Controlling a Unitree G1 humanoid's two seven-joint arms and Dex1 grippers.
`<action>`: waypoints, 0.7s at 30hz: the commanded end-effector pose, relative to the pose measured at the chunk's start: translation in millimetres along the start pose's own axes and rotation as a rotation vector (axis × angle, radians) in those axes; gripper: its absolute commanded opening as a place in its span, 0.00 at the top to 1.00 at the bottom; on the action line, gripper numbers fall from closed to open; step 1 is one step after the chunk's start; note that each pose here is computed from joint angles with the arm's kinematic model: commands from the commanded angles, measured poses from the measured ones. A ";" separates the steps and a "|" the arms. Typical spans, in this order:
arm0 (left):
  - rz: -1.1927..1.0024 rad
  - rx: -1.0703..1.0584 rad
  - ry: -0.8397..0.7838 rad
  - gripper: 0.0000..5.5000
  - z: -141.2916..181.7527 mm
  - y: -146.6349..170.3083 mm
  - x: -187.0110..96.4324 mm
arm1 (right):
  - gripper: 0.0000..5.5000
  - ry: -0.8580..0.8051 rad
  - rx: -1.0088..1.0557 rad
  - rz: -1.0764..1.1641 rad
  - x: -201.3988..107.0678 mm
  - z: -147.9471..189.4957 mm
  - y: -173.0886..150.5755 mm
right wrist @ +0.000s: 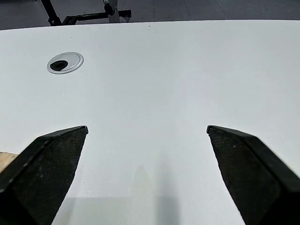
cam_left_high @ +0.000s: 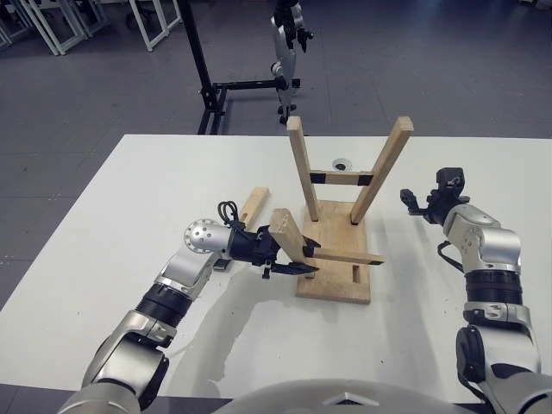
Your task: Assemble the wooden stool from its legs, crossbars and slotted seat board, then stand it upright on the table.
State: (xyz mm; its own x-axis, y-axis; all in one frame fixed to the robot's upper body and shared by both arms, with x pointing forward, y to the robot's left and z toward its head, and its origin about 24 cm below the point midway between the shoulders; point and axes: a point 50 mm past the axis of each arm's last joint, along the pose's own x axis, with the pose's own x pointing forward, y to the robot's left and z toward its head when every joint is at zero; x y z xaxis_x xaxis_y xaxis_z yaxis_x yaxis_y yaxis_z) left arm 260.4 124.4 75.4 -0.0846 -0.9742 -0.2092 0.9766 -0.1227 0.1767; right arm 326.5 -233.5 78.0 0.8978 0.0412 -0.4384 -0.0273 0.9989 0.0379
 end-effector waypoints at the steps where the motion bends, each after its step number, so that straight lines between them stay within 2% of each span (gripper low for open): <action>1: 0.001 -0.085 0.144 0.63 -21.1 -4.8 -10.8 | 0.15 0.014 0.017 0.005 -1.1 -5.2 2.6; 3: 0.013 -0.077 0.143 0.63 -20.3 -4.2 -8.6 | 0.15 0.015 0.018 0.005 -1.3 -5.7 2.8; 5: 0.037 -0.078 0.125 0.52 -18.6 -3.4 -6.1 | 0.15 0.016 0.017 0.004 -1.0 -5.7 2.8; 8: 0.067 -0.072 0.082 0.44 -10.9 0.9 -3.6 | 0.15 0.017 0.016 0.003 -1.2 -6.3 2.8; 12: 0.093 -0.031 0.104 0.33 -3.9 8.0 -9.1 | 0.15 0.024 0.015 0.009 -2.6 -9.2 3.7; 16: 0.079 -0.030 0.249 0.22 -5.6 9.8 -33.8 | 0.15 0.028 0.017 0.009 -4.3 -11.0 3.1; 18: 0.093 -0.100 0.317 0.15 -7.6 5.7 -52.4 | 0.15 0.029 0.022 0.004 -5.7 -12.6 2.3; 21: 0.153 -0.198 0.284 0.11 -0.8 3.2 -68.8 | 0.15 0.034 0.032 -0.006 -7.9 -16.9 1.0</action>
State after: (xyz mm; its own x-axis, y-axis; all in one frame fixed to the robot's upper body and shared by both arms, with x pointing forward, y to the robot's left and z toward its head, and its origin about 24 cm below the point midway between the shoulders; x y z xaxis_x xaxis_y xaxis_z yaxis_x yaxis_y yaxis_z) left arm 271.9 182.9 82.3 0.0828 -0.8786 -0.4704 0.9959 0.0553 0.0721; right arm 314.8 -230.8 66.7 0.8846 0.0436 -0.4644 -0.0232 0.9985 0.0496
